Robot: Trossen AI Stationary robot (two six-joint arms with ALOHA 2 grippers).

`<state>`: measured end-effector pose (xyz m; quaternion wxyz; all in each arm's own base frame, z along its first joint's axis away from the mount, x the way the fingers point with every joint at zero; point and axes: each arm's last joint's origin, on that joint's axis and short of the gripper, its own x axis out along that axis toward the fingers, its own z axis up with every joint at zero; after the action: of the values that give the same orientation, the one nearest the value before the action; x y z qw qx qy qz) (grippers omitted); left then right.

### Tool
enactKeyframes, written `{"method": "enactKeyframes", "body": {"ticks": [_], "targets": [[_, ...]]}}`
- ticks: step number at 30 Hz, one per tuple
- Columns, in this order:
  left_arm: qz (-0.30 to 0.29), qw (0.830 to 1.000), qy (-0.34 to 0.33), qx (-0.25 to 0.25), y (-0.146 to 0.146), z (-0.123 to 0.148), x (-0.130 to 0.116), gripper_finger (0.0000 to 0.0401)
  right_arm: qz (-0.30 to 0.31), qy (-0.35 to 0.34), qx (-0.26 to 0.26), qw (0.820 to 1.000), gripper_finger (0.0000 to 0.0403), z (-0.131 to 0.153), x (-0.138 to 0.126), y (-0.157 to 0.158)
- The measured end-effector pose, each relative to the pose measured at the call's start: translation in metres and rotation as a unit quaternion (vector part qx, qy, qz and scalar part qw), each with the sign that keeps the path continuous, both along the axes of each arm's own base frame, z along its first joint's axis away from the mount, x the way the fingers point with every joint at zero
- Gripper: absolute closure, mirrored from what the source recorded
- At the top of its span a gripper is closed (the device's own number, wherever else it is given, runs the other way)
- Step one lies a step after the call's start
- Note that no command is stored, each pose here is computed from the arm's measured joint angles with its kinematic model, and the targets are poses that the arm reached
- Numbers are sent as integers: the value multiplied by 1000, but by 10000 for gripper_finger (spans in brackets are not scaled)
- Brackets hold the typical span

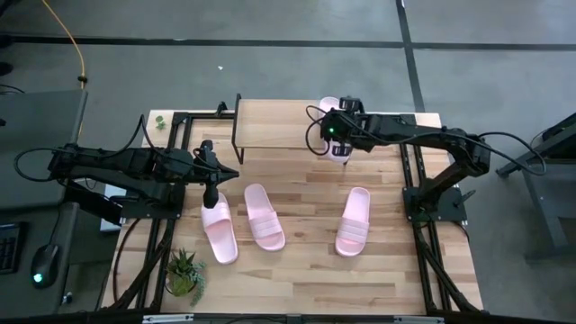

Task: Pick and place slides into the shelf
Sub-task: Put the white slide on the shelf

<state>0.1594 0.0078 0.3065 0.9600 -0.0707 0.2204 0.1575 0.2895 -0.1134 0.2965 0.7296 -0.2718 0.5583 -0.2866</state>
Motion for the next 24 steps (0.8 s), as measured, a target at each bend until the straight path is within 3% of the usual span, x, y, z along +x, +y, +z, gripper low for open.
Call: {"method": "enactKeyframes", "body": {"ticks": [11, 24], "targets": [[0, 1000, 0, 0, 0, 0, 0, 393, -13, -26, 1, 1000, 255, 9, -6, 14], [0, 1000, 0, 0, 0, 0, 0, 393, -9, -74, 28, 997, 256, 22, -17, 53]]}}
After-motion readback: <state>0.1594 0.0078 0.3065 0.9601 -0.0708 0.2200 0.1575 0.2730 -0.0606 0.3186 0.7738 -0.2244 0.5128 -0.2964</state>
